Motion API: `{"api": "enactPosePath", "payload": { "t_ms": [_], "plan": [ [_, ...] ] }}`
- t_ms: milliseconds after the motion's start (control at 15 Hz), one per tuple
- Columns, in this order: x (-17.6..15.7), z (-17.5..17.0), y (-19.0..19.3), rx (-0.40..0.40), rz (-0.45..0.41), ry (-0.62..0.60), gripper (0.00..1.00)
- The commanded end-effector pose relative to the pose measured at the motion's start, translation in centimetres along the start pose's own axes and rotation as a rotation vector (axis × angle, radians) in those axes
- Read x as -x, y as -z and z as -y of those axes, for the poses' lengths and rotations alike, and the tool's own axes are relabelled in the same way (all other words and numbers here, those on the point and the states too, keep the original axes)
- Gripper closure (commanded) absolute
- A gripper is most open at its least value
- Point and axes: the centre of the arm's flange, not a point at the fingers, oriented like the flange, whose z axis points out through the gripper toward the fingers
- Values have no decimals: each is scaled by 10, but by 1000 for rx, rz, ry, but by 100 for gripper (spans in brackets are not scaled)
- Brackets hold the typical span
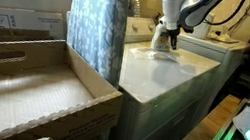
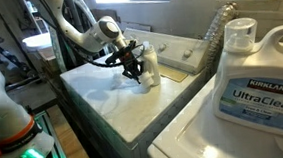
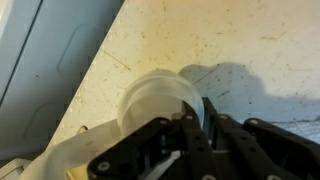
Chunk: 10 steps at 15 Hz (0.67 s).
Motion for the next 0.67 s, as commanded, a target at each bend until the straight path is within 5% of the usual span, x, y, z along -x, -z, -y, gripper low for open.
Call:
{"api": "enactPosePath", "payload": {
  "t_ms": [0,200,267,600],
  "plan": [
    [0,1,-1,-1,1,1,89],
    [0,0,-1,-1,1,0,89],
    [0,0,-1,-1,1,0,97],
    [-25,42,6,26,4,154,97]
  ]
}}
